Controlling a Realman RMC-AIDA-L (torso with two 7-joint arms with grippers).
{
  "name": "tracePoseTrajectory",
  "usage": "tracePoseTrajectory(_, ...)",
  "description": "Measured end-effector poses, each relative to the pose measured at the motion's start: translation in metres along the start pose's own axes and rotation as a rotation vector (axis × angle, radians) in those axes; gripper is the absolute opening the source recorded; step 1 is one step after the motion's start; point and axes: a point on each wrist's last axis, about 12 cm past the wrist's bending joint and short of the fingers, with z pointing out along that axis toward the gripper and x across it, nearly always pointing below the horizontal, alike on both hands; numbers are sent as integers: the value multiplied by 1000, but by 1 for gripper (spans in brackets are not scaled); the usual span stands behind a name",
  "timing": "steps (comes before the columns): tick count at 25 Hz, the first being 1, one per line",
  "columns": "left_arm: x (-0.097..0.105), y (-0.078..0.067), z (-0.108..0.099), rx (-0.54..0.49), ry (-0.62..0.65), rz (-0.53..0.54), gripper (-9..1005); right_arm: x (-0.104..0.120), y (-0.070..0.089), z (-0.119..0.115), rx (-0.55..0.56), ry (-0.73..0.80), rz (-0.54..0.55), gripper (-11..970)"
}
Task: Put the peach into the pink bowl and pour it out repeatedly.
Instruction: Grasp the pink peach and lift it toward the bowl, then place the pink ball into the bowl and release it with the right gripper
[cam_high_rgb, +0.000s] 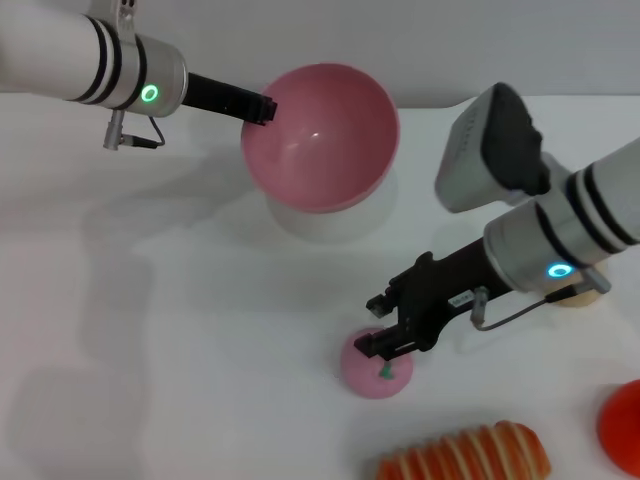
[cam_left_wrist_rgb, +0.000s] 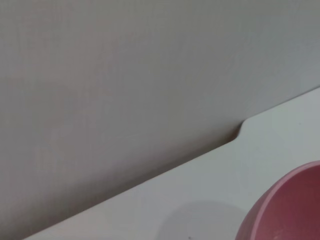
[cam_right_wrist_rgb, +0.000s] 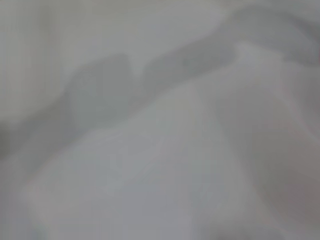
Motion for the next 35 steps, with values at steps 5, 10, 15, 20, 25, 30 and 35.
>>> tracePoseTrajectory(5, 4, 4, -1, -16, -18, -19, 48, 0, -5, 10, 10, 28, 39, 449)
tracePoseTrajectory(10, 4, 4, 1, -25, -27, -22, 48, 3, -8, 14, 12, 74, 46, 430)
tracePoseTrajectory(15, 4, 4, 1, -30, -34, -22, 48, 2, -5, 16, 9, 92, 19, 411)
tracePoseTrajectory(20, 4, 5, 1, -35, -37, -24, 48, 2, -6, 15, 20, 96, 7, 393)
tracePoseTrajectory(25, 4, 5, 2, -40, -41, -25, 48, 0, -4, 12, 19, 92, -24, 198)
tracePoseTrajectory(30, 6, 5, 2, -40, -36, -27, 48, -11, 3, -14, 56, 3, -84, 56)
tracePoseTrajectory(35, 12, 4, 5, -39, -23, -23, 48, -33, 5, -61, 160, -163, -138, 35)
